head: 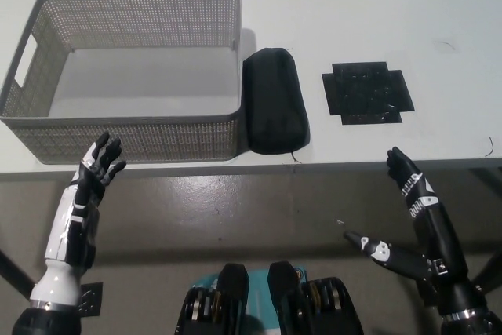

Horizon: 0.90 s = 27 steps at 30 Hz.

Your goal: Use the right hand to push the pencil case on the right hand side to the container on the left side

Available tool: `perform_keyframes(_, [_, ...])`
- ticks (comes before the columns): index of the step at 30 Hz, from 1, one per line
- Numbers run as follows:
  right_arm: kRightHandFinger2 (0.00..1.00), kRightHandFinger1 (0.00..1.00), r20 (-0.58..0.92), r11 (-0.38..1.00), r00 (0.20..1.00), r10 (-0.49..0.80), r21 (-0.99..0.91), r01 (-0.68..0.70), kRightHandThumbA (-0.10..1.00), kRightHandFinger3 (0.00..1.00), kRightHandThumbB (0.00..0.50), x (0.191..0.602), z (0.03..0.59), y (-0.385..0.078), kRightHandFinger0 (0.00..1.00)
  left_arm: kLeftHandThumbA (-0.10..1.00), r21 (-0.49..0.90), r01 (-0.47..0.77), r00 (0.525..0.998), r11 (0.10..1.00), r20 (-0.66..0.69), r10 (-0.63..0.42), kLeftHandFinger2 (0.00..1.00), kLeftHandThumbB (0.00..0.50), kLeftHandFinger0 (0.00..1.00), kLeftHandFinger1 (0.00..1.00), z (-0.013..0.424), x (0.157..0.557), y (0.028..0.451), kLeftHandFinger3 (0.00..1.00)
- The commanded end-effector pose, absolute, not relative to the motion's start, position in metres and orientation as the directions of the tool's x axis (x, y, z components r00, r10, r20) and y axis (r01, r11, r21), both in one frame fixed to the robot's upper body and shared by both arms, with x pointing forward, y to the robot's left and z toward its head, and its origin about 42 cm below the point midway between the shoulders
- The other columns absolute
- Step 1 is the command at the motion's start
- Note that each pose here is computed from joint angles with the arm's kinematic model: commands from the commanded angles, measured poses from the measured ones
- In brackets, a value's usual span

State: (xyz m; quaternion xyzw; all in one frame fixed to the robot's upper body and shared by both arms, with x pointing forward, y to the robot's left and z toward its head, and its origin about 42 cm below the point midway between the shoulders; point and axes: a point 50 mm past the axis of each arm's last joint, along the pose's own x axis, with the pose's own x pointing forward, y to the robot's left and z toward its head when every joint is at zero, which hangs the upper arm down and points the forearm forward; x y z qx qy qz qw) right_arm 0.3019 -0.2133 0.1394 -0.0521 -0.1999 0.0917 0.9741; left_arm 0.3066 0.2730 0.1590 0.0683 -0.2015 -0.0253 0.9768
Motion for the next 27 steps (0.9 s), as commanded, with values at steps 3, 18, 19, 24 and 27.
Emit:
perform_keyframes(3, [1.0,1.0,0.422,0.978,0.883,0.204,-0.13,-0.164,1.0,1.0,0.241,0.31,0.158,-0.213,1.0,1.0,0.182,0.03,0.894,0.983,0.436,-0.108,1.0,0.097,1.0,1.0,0.165,0.302,0.279,1.0])
perform_keyframes(18, [1.0,1.0,0.42,0.979,0.885,0.199,-0.135,-0.156,1.0,1.0,0.255,0.312,0.156,-0.213,1.0,1.0,0.204,0.028,0.901,0.979,0.42,-0.113,1.0,0.119,1.0,1.0,0.156,0.292,0.287,1.0])
perform_keyframes(19, [1.0,1.0,0.417,0.978,0.887,0.2,-0.139,-0.156,1.0,1.0,0.258,0.311,0.157,-0.213,1.0,1.0,0.203,0.028,0.902,0.979,0.416,-0.112,1.0,0.13,1.0,1.0,0.156,0.292,0.287,1.0])
perform_keyframes(24, [1.0,1.0,0.418,0.978,0.885,0.204,-0.135,-0.161,1.0,1.0,0.253,0.312,0.157,-0.213,1.0,1.0,0.203,0.032,0.905,0.979,0.409,-0.114,1.0,0.123,1.0,1.0,0.156,0.29,0.287,1.0])
perform_keyframes(27, [1.0,1.0,0.419,0.977,0.884,0.205,-0.137,-0.162,1.0,1.0,0.254,0.313,0.157,-0.213,1.0,1.0,0.204,0.03,0.906,0.978,0.407,-0.113,1.0,0.122,1.0,1.0,0.156,0.289,0.287,1.0])
